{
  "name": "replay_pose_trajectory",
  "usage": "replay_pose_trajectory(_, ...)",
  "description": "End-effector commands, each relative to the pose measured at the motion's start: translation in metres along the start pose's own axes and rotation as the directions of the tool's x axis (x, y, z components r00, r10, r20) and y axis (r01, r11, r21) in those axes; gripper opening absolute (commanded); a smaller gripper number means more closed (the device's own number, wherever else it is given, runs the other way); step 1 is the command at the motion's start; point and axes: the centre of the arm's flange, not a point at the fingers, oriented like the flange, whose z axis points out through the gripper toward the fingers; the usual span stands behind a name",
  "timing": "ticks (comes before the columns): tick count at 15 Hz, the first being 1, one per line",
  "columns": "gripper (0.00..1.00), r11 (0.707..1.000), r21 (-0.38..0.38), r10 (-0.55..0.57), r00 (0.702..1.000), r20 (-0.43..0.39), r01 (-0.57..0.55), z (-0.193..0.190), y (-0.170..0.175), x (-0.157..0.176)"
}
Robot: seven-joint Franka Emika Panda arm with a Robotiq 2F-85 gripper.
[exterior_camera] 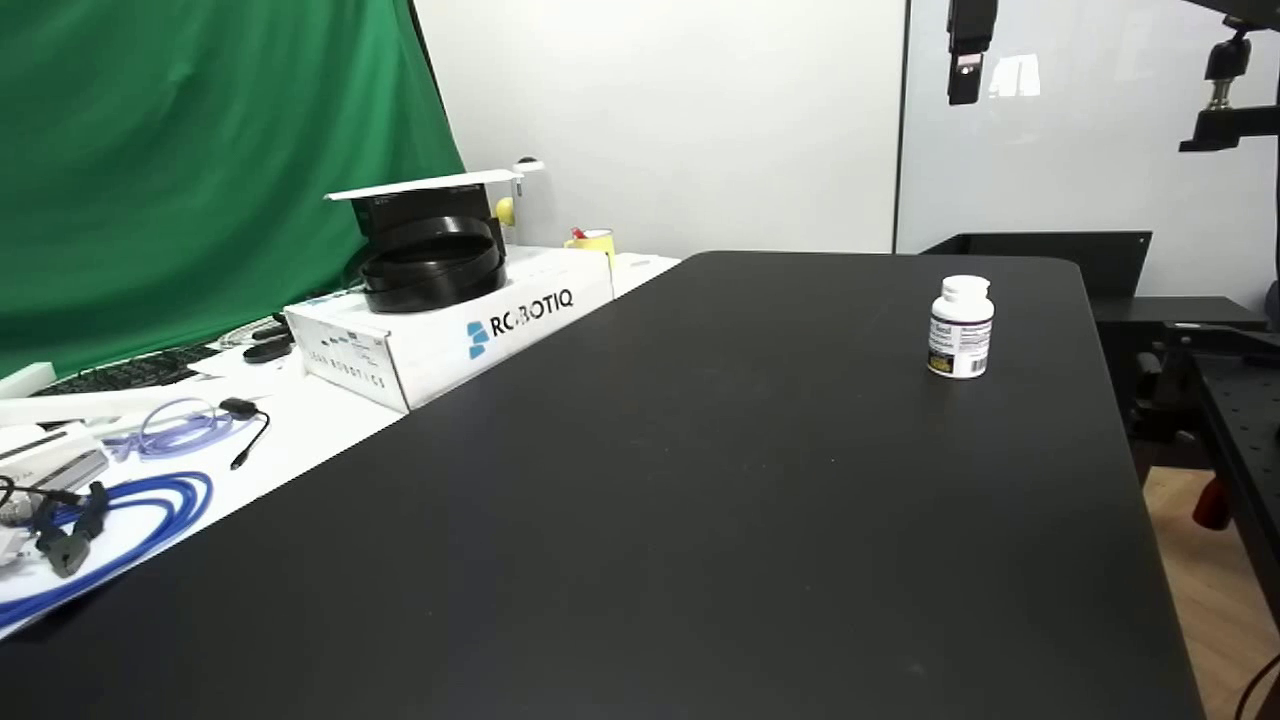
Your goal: Pick up the vial and move it forward
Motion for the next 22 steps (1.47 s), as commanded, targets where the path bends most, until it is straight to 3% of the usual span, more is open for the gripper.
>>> replay_pose_trajectory(1, 1.00, 1.000, 0.012, 0.010, 1.000, 0.001, -0.010, 0.025, -0.011, 0.001)
replay_pose_trajectory(7, 1.00, 1.000, 0.022, -0.002, 1.000, 0.022, 0.002, 0.077, -0.012, -0.017)
replay_pose_trajectory(11, 1.00, 1.000, 0.021, -0.014, 1.000, -0.015, 0.014, 0.113, -0.006, -0.029)
replay_pose_trajectory(22, 1.00, 0.997, 0.065, -0.047, 0.999, -0.019, 0.048, 0.163, -0.013, -0.017)
